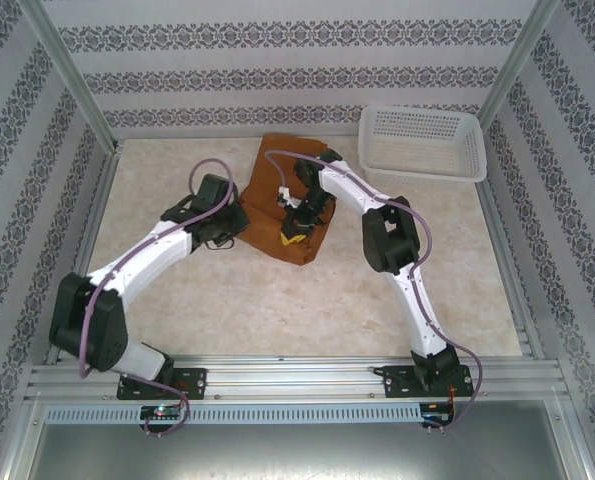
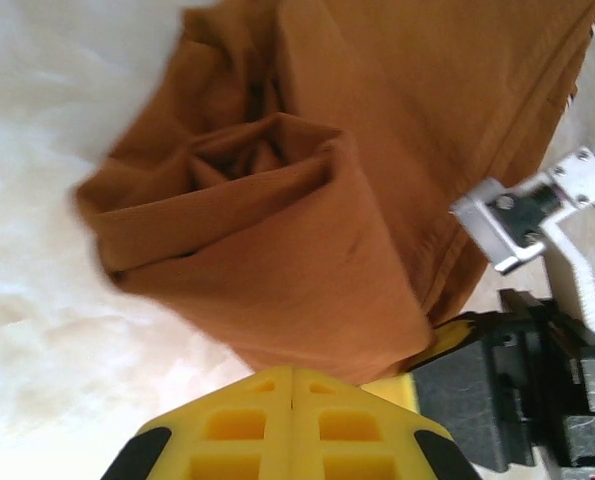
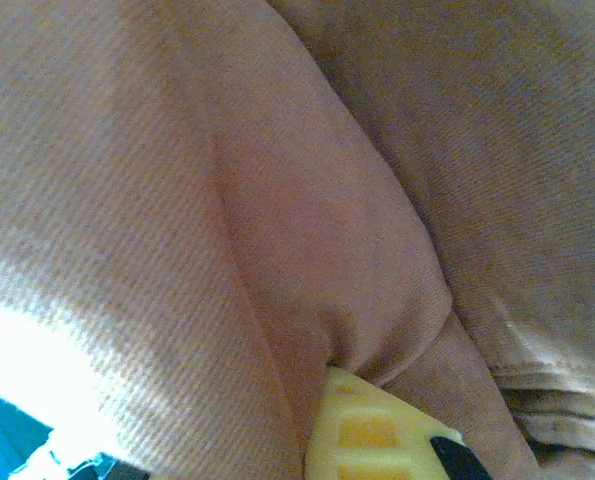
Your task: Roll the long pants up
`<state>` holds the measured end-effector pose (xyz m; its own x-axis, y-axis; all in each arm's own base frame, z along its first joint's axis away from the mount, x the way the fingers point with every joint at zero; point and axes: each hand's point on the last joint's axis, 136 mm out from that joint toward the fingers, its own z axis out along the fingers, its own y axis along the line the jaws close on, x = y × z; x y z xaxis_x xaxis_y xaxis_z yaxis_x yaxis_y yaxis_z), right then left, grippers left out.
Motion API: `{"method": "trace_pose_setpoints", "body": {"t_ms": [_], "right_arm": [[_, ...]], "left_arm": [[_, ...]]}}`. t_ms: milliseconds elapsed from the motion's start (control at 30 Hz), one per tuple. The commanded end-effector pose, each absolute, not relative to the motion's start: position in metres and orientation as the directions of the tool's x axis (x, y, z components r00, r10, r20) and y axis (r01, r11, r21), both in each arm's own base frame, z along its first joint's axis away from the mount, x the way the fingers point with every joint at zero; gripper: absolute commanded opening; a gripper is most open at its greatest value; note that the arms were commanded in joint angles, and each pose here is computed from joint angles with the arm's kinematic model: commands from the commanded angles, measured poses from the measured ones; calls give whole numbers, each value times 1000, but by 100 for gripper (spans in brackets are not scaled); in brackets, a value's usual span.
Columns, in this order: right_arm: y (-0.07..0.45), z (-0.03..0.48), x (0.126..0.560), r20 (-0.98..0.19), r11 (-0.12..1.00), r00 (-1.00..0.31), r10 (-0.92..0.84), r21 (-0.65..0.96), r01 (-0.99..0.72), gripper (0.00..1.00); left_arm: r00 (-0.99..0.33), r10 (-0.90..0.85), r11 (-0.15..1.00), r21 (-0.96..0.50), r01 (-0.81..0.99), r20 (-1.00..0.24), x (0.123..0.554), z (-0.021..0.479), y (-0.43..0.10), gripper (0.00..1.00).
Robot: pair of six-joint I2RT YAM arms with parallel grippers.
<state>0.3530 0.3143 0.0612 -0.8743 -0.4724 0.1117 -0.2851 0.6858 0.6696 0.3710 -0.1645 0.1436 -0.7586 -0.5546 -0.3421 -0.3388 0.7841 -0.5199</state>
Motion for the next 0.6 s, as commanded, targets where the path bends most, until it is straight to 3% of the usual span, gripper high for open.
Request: {"method": "trace_pose_setpoints", "body": {"t_ms": [0, 200, 467, 500, 567], "right_arm": [[315, 45, 358, 136, 688, -880, -454, 681, -250, 0], [315, 32, 360, 148, 680, -881, -450, 696, -231, 0], [297, 38, 363, 135, 705, -888, -439, 665, -248, 4], [293, 41, 364, 127, 713, -891, -436, 652, -256, 9], [285, 45, 364, 117, 738, -893, -436, 614, -280, 43]], "left_arm": [[-753, -549, 763, -584, -276, -362, 401, 154, -194, 0], [-776, -509, 822, -479, -309, -373, 442, 106, -201, 0], [-785, -521, 849, -301, -434, -336, 460, 37, -150, 0], [-782, -529, 845, -289, -450, -329, 459, 30, -141, 0], [-780, -537, 841, -274, -466, -322, 456, 20, -129, 0]]}}
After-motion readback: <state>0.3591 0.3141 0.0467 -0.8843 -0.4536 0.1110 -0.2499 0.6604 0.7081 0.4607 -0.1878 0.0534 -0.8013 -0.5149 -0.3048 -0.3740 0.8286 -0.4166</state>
